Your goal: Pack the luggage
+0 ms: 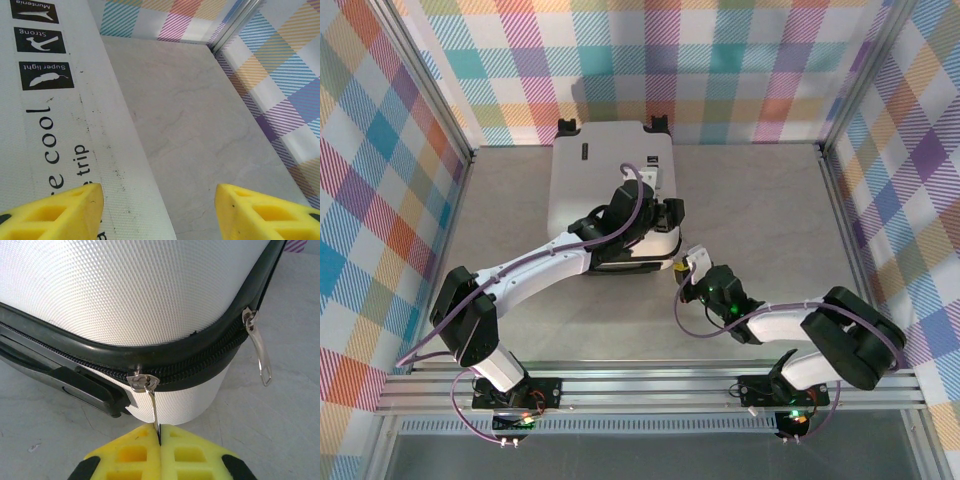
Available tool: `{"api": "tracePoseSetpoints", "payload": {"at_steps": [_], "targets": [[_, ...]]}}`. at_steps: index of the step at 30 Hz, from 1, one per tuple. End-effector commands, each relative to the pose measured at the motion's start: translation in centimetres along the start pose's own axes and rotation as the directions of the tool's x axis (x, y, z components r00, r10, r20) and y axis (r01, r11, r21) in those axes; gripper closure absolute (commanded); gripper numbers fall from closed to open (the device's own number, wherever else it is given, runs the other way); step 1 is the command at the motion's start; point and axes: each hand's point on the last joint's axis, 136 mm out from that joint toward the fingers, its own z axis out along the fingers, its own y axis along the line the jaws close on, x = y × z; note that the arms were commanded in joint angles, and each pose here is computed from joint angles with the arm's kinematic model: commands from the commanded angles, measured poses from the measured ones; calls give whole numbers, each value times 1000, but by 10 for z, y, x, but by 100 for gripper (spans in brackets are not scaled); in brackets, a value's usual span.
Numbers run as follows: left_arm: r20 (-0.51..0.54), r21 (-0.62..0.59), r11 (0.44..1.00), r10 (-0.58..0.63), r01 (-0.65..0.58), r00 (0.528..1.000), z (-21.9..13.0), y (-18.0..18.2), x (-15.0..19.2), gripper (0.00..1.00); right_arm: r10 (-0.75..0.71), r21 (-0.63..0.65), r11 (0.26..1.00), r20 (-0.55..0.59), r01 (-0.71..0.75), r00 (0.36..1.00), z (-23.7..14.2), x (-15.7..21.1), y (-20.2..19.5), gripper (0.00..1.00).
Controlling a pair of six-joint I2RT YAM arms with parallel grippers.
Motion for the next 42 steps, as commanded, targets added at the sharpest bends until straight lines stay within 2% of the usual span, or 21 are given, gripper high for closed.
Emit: {"api": "tracePoseSetpoints", "payload": {"at_steps": [1, 4, 5, 6, 7, 8, 12, 17, 19, 21, 25, 29, 34, 38, 42], "targets": [[-332, -313, 947, -38, -72, 942, 4, 100, 105, 39, 53, 215, 974, 58, -64, 997, -8, -13, -53, 100], [-330, -317, 946, -39, -71, 943, 3, 102, 105, 40, 108, 262, 958, 61, -120, 992, -7, -25, -64, 100], [-331, -322, 944, -37, -77, 943, 1, 104, 105, 40, 138, 271, 953, 12, -136, 990, -10, -18, -65, 100], [-327, -325, 942, -35, -77, 944, -1, 105, 104, 40, 135, 306, 940, 70, -150, 988, -11, -24, -76, 100], [-320, -325, 943, -40, -70, 946, -1, 106, 103, 40, 161, 328, 928, 68, -175, 985, -9, -26, -85, 100], [-321, -320, 945, -45, -64, 946, -1, 106, 102, 40, 195, 345, 920, 12, -187, 981, -7, -17, -90, 100], [-320, -316, 946, -40, -67, 947, -2, 106, 102, 40, 207, 390, 901, 4, -192, 978, 4, -19, -100, 100], [-324, -319, 945, -35, -74, 945, -1, 108, 103, 41, 190, 353, 918, 12, -182, 982, 10, -33, -99, 100], [-330, -321, 944, -35, -77, 943, 0, 110, 105, 41, 143, 269, 953, -3, -137, 990, 15, -38, -89, 100], [-336, -322, 943, -35, -80, 941, 0, 111, 107, 41, 55, 46, 997, 50, -57, 997, 15, -50, -58, 100], [-331, -305, 949, -23, -84, 943, -3, 108, 102, 42, 1, -54, 999, 60, 2, 998, 11, -57, -43, 100], [-314, -211, 969, 59, -130, 947, -9, 76, 73, 43, -6, -107, 994, 80, 15, 997, 4, -60, -33, 100], [-259, -73, 967, 218, -245, 941, -7, 9, 26, 41, 1, -105, 994, 83, 8, 997, 1, -58, -33, 100], [-215, 5, 962, 268, -274, 939, 19, -38, -3, 40, 7, -108, 994, 78, 1, 997, 0, -57, -33, 100], [-206, 72, 956, 294, -286, 933, 59, -67, -12, 40, 13, -119, 993, 76, -4, 997, -1, -57, -30, 100]]}}
